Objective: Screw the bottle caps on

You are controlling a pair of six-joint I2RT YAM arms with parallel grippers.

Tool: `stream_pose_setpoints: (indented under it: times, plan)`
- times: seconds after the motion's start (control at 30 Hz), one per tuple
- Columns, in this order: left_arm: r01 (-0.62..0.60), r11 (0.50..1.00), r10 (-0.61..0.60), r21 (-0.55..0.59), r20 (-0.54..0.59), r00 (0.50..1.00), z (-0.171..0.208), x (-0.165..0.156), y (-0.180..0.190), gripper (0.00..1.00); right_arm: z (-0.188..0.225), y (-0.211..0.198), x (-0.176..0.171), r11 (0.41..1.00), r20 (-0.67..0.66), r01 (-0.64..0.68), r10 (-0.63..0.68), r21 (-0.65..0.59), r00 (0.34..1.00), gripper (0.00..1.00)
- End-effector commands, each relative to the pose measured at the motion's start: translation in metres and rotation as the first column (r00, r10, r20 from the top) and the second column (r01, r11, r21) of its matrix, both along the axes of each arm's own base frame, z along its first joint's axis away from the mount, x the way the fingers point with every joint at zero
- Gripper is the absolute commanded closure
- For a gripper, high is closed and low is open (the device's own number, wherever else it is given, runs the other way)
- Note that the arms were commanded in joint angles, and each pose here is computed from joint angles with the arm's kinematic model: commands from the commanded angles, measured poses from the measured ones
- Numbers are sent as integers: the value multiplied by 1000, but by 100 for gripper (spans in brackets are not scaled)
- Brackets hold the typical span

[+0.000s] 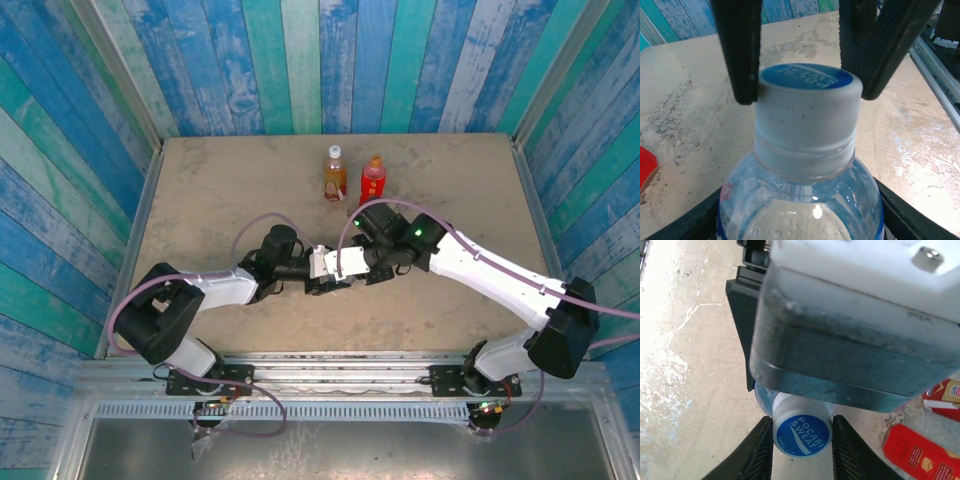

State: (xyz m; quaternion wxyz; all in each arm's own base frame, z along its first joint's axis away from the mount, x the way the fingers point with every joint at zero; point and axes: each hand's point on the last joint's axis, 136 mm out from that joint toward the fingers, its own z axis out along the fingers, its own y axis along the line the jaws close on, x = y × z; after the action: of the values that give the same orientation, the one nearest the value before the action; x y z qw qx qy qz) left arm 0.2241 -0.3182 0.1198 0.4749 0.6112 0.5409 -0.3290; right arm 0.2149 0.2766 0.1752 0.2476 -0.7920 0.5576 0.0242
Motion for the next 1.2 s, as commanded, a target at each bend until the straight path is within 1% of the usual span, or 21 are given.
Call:
stream_pose_setpoints:
  times: [0.0, 0.1, 0.17, 0.23, 0.27, 0.3, 0.37, 0.43, 0.5, 0.53, 0.57, 0.6, 0.63, 0.67, 0.73, 0.8, 0.87, 0.93, 1.03, 1.07, 1.17]
  plan:
    - [26, 1000, -26, -13, 8, 1000, 4, -2, -3, 38, 0, 1, 0, 1000, -26, 11, -11, 5, 1000, 74]
    - [24, 1000, -23, -18, 12, 1000, 6, -2, -3, 38, 0, 2, -1, 999, -46, 35, -34, 18, 998, 77]
    - [13, 1000, -12, -21, 17, 1000, 7, -1, -3, 38, 1, 3, 0, 995, -69, 95, -92, 40, 993, 81]
    - [-2, 1000, 3, -25, 24, 1000, 8, 1, -2, 38, 5, 7, 8, 967, -106, 237, -228, 87, 968, 91]
    - [-10, 1000, 10, -23, 28, 1000, 8, 2, -2, 38, 10, 9, 16, 927, -130, 352, -336, 131, 933, 95]
    - [-16, 1000, 17, -20, 29, 999, 7, 3, -1, 38, 17, 11, 28, 856, -158, 482, -458, 188, 875, 95]
    - [-19, 1000, 19, -17, 29, 999, 7, 4, -1, 38, 28, 5, 47, 617, -276, 740, -687, 265, 672, 99]
    - [-15, 1000, 15, -17, 27, 1000, 7, 4, -2, 38, 27, 7, 42, 443, -446, 866, -743, 230, 499, 99]
    - [-15, 1000, 15, -16, 27, 1000, 6, 4, -2, 38, 16, 12, 29, 273, -610, 958, -745, 90, 270, 98]
    - [-15, 1000, 16, -16, 28, 999, 7, 4, -2, 38, 12, 16, 23, 237, -653, 971, -732, 24, 195, 96]
    - [-17, 1000, 18, -15, 28, 999, 6, 4, -1, 38, 9, 18, 17, 225, -667, 974, -730, -33, 146, 94]
    - [-17, 1000, 17, -13, 27, 999, 6, 4, -1, 38, 8, 16, 14, 221, -659, 973, -741, -63, 125, 90]
    - [-15, 1000, 15, -14, 29, 999, 6, 3, -1, 38, 9, 13, 14, 228, -641, 971, -756, -70, 132, 87]
    - [-13, 1000, 14, -14, 30, 999, 7, 3, -1, 38, 13, 10, 14, 262, -619, 964, -765, -48, 177, 81]
    - [-9, 1000, 9, -14, 31, 999, 6, 3, -1, 38, 20, 4, 16, 366, -564, 930, -765, 17, 311, 67]
    - [-7, 1000, 7, -12, 28, 1000, 5, 2, -1, 38, 26, 0, 15, 542, -469, 835, -715, 97, 519, 52]
    - [-1, 1000, 1, -14, 27, 1000, 6, 1, -2, 38, 31, -10, 14, 717, -314, 679, -615, 157, 723, 46]
    - [3, 1000, -2, -13, 25, 1000, 5, 0, -1, 38, 31, -16, 7, 853, -187, 493, -463, 171, 866, 40]
    - [7, 1000, -6, -11, 31, 1000, 6, 0, -1, 38, 30, -18, -1, 960, -21, 224, -224, 167, 974, 36]
    - [7, 1000, -7, -10, 30, 1000, 5, 0, -1, 38, 29, -18, -5, 979, 20, 139, -143, 152, 990, 35]
    - [11, 1000, -11, -8, 27, 1000, 4, -1, -1, 38, 34, -13, -8, 992, 59, 13, -20, 127, 998, 35]
